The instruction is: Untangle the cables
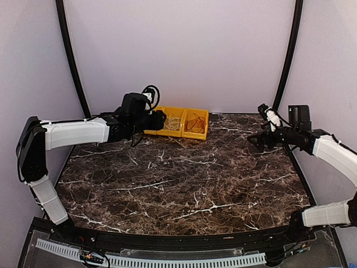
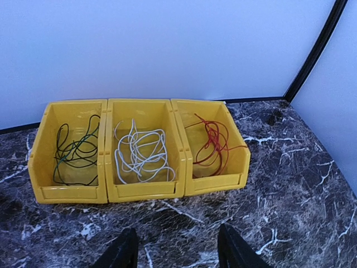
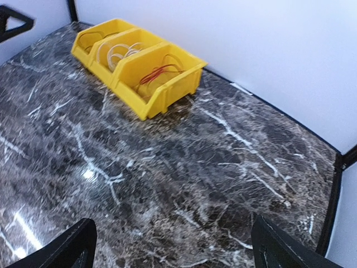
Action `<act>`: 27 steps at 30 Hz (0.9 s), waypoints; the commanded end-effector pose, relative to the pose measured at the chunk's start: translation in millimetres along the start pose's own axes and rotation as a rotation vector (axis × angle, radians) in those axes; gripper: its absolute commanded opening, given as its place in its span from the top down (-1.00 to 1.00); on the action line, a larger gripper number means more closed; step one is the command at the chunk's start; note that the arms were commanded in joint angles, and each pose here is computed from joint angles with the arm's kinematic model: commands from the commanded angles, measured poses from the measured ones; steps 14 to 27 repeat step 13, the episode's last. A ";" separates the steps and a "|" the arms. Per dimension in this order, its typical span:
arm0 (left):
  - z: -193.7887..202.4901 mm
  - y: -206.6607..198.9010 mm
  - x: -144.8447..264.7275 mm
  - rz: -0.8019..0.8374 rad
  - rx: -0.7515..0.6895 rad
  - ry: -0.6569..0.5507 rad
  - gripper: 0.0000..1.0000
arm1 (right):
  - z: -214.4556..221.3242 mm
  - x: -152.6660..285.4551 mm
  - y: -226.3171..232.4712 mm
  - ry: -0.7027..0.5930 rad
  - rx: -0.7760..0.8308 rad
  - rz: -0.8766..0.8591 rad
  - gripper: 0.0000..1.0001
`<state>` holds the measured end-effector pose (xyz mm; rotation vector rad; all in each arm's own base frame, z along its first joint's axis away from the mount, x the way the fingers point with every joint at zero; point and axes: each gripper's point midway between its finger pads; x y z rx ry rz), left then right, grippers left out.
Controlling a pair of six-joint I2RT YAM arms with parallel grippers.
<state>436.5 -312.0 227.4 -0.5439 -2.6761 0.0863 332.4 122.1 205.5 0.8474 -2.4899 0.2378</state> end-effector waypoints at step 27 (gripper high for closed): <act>-38.3 33.1 131.4 -0.043 -0.176 -0.039 -0.13 | -128.4 59.3 -37.5 -0.339 -0.155 0.199 -0.97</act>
Point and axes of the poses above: each gripper's point midway between its finger pads, its own x axis back along the fingers, its own y axis along the line the jaws close on, z = x × y, and after that the axes turned 5 degrees about -x, right-handed
